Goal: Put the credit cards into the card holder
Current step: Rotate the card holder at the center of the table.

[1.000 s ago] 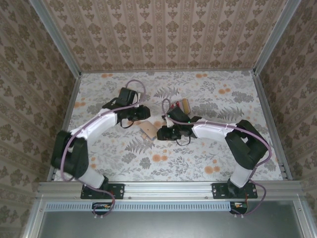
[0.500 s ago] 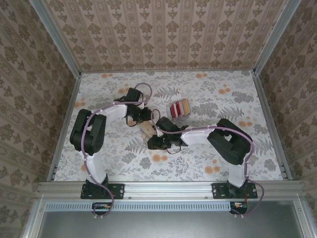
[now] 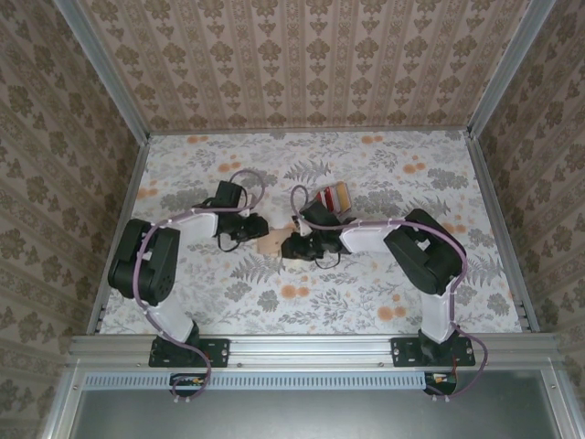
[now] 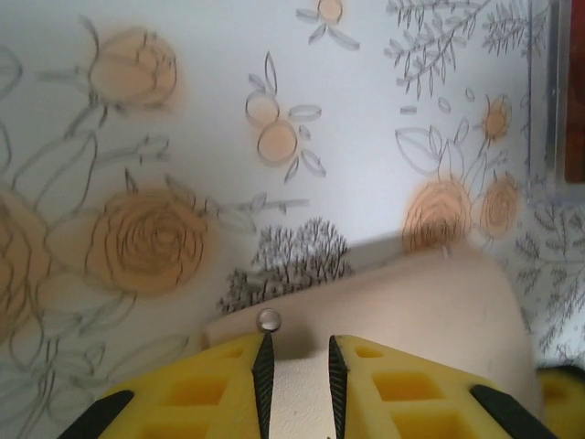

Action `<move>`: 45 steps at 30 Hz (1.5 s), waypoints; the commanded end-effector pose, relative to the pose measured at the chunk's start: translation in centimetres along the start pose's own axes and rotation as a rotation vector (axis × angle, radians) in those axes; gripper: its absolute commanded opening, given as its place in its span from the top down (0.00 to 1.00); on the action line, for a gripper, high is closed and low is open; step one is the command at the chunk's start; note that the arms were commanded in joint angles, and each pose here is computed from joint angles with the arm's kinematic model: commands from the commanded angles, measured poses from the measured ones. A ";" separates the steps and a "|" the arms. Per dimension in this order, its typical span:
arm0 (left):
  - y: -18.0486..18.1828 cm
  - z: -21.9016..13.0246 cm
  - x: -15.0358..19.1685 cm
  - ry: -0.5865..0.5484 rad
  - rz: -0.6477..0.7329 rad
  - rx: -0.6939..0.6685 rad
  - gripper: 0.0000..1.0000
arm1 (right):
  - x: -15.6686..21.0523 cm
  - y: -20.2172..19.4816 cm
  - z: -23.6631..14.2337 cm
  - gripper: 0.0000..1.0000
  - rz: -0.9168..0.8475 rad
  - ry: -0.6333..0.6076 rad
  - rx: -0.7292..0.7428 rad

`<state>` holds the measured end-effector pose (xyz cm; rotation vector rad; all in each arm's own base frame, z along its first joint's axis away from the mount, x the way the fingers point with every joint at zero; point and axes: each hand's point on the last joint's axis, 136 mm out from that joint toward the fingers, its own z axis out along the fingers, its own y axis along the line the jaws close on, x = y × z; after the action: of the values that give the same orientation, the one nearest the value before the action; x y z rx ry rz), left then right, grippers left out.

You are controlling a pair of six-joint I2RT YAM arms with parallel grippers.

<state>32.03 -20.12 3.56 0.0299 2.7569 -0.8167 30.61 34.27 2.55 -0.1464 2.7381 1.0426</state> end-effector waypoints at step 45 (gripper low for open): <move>-0.3 -0.4 3.8 0.049 -0.057 0.002 0.73 | -2.7 -1.9 1.7 0.57 -0.369 0.014 0.203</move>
<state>28.07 -20.06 3.42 -0.0534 2.8050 -0.8395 33.85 33.94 2.41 -0.6259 2.6236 0.7299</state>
